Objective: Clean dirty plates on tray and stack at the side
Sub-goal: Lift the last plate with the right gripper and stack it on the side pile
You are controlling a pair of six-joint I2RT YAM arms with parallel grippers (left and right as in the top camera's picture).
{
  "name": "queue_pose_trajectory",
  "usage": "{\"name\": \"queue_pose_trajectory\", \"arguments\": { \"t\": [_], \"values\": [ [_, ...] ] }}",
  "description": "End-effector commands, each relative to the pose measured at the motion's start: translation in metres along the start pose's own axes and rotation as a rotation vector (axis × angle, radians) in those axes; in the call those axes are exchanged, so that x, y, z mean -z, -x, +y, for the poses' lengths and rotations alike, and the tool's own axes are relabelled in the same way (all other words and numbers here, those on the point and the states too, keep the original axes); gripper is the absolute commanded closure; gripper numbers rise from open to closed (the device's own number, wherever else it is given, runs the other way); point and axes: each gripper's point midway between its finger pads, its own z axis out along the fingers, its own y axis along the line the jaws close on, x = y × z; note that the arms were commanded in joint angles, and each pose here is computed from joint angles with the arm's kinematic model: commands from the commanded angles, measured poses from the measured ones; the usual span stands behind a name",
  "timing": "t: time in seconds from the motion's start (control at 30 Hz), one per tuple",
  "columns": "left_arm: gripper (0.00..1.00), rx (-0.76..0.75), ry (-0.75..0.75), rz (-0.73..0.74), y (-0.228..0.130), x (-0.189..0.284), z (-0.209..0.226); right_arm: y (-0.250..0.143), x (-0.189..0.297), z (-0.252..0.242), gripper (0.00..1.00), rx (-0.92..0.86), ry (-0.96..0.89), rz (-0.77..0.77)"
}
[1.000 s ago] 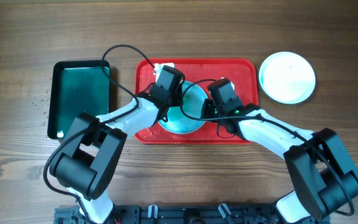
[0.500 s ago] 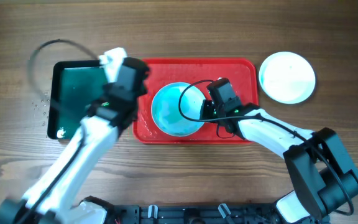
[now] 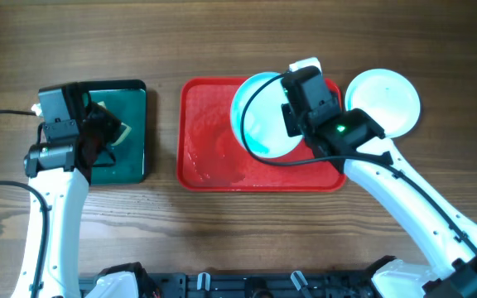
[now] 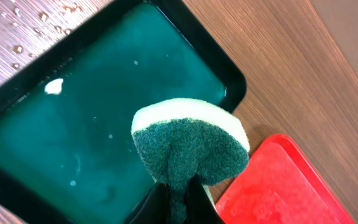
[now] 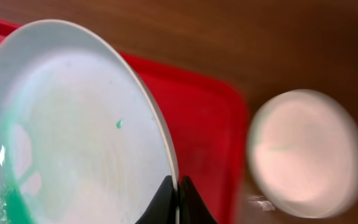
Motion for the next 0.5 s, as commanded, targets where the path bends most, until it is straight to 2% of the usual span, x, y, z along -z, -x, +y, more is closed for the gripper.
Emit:
{"name": "queue_pose_trajectory", "arguments": {
  "t": [0.0, 0.13, 0.2, 0.3, 0.47],
  "values": [
    [0.96, 0.015, -0.020, 0.027, -0.004, -0.002, -0.002, 0.039, 0.046, -0.035, 0.96, 0.228, -0.355, -0.129],
    [0.96, 0.015, -0.018, 0.030, -0.004, -0.003, -0.002, 0.066, 0.099, -0.022, 0.96, 0.520, -0.635, -0.216],
    [0.96, 0.015, -0.018, 0.030, -0.004, -0.003, -0.002, 0.082, 0.125, -0.009, 0.96, 0.604, -0.712, -0.261],
    [0.96, 0.015, -0.018, 0.030, -0.004, -0.003, -0.002, 0.098, 0.152, 0.007, 0.96, 0.636, -0.744, -0.320],
    [0.96, 0.014, -0.018, 0.030, -0.004, -0.003, -0.002, 0.106, 0.160, 0.009, 0.96, 0.518, -0.726, -0.384]
  ]
}}
